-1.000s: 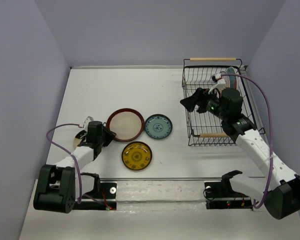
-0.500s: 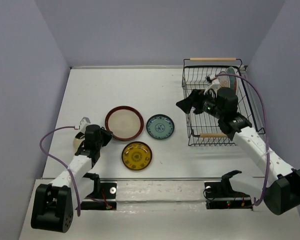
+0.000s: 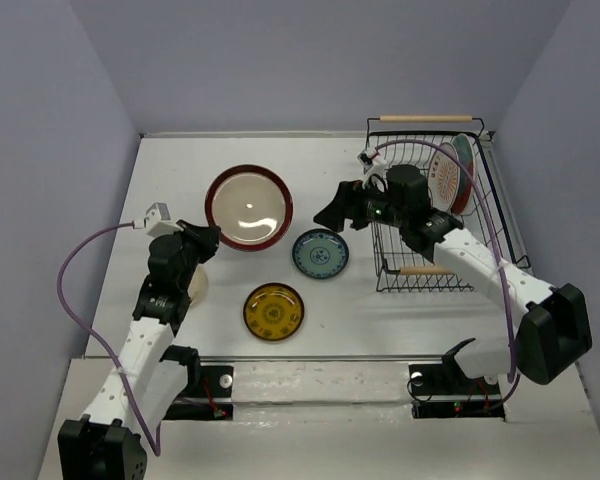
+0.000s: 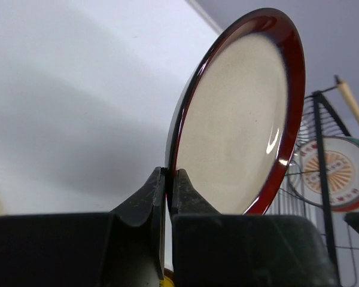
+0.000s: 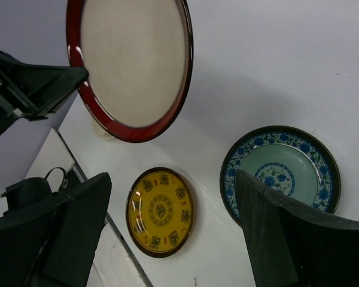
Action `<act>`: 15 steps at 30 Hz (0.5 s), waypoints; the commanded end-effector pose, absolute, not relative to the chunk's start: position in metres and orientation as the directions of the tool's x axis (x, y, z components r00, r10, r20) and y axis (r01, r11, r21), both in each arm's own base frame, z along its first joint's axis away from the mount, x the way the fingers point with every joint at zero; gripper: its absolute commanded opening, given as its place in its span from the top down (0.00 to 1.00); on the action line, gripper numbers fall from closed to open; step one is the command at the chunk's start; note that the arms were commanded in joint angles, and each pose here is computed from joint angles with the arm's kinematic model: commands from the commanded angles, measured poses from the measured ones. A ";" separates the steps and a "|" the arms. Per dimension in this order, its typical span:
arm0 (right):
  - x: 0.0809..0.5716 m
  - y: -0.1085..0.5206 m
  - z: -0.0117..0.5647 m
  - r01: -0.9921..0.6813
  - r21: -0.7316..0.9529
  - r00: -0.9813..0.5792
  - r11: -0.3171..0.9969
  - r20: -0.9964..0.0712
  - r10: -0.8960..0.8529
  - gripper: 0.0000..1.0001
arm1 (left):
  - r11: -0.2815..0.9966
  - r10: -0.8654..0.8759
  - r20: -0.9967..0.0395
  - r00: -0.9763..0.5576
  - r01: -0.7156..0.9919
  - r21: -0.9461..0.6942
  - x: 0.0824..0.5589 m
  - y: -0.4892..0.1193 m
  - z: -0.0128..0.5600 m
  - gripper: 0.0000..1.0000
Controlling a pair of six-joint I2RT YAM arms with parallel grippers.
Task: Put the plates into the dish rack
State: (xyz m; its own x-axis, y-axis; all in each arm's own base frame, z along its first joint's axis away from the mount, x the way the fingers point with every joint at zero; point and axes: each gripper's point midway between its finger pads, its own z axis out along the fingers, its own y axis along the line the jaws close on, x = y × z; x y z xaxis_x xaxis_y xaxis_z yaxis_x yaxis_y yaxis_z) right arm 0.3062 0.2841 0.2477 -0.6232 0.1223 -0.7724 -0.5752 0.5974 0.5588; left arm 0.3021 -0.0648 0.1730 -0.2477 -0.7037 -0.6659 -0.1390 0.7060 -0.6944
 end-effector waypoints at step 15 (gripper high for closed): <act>0.292 0.364 0.273 -0.665 0.683 -0.691 0.301 -0.716 0.098 0.28 | 0.554 -0.610 -0.748 -0.261 0.534 -0.639 0.250 -0.143 0.329 0.95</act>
State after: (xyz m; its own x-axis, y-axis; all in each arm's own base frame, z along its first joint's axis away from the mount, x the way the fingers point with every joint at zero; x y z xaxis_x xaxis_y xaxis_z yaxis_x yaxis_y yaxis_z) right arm 0.3002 0.3415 0.2312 -0.7103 0.0520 -0.7020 -0.5993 0.4784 0.6419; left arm 0.2693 -0.1241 0.2213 -0.4181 -0.6014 -0.6808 0.2203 0.6599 -0.7183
